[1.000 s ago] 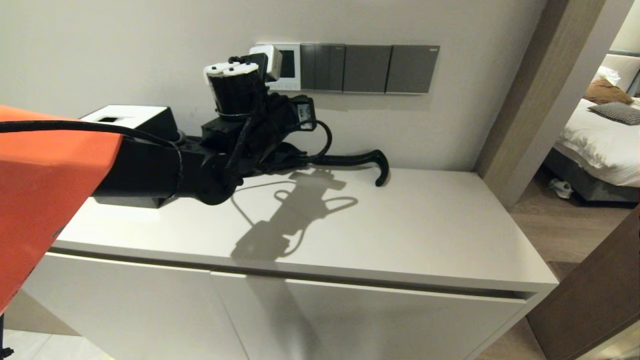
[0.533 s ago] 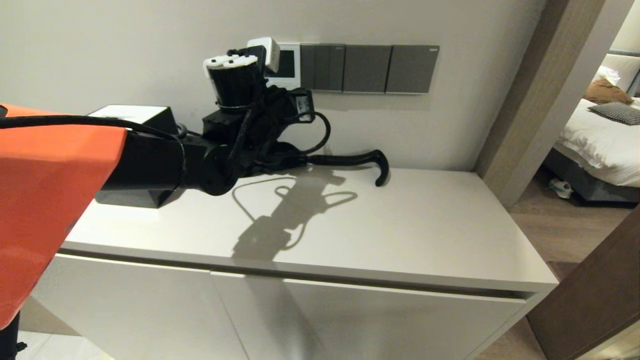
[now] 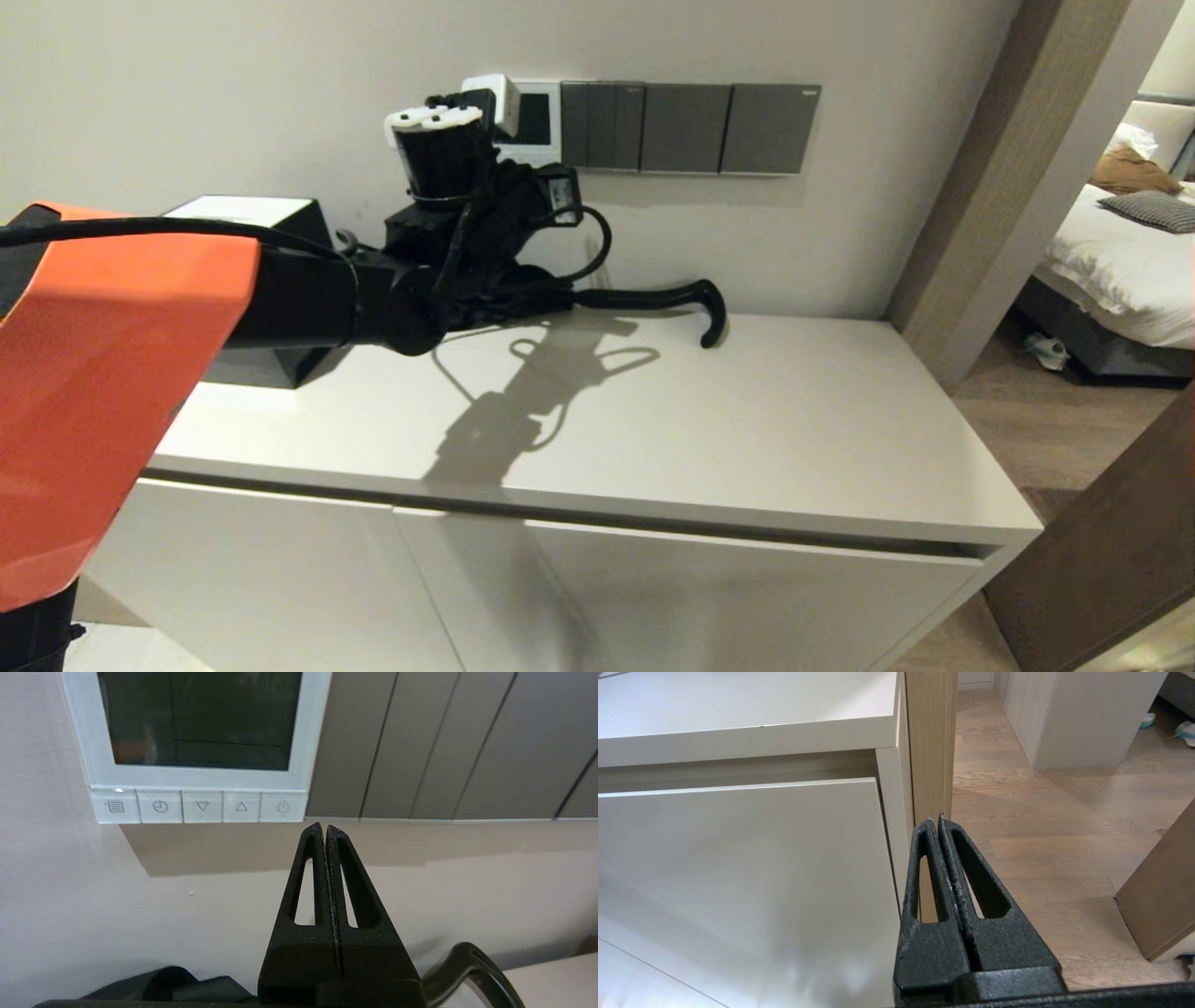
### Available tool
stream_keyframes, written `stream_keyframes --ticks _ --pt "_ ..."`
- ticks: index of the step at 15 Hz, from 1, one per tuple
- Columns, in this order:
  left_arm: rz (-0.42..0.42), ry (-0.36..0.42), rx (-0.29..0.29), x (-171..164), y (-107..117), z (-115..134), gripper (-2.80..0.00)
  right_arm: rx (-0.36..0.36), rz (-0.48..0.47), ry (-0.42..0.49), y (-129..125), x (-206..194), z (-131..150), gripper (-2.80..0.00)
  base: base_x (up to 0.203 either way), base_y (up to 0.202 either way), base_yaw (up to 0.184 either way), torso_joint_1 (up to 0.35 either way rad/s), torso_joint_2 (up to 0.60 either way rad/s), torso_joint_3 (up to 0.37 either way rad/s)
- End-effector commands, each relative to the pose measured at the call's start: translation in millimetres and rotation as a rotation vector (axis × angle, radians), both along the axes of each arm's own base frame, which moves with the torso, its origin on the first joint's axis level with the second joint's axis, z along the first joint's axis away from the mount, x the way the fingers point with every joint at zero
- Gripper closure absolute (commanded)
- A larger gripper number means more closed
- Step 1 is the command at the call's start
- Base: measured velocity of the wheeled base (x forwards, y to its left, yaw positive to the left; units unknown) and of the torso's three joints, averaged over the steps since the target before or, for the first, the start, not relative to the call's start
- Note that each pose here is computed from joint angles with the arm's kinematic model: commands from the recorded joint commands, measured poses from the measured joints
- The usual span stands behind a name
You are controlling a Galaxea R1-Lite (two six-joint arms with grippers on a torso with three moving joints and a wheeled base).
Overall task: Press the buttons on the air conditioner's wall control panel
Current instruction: Turn on the central air conditioner
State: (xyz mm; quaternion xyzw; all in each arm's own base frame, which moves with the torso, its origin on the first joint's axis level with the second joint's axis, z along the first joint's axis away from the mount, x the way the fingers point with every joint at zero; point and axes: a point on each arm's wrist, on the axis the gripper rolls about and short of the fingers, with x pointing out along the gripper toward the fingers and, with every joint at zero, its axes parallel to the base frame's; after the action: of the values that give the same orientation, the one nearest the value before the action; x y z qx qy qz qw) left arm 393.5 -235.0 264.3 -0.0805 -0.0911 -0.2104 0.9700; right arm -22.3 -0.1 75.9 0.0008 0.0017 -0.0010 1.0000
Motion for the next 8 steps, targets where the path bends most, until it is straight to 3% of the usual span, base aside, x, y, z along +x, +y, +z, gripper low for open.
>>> stream_keyframes --ticks 1,8 --pt "0.005 -0.012 0.001 4 -2 -1 0.00 0.000 0.000 0.003 0 0 -1 0.00 0.000 0.000 0.000 0.000 0.00 0.000" --pt "0.034 -0.017 0.006 15 6 -2 0.00 0.000 0.000 0.004 0 0 -1 0.00 0.000 0.000 0.000 0.000 0.00 0.000"
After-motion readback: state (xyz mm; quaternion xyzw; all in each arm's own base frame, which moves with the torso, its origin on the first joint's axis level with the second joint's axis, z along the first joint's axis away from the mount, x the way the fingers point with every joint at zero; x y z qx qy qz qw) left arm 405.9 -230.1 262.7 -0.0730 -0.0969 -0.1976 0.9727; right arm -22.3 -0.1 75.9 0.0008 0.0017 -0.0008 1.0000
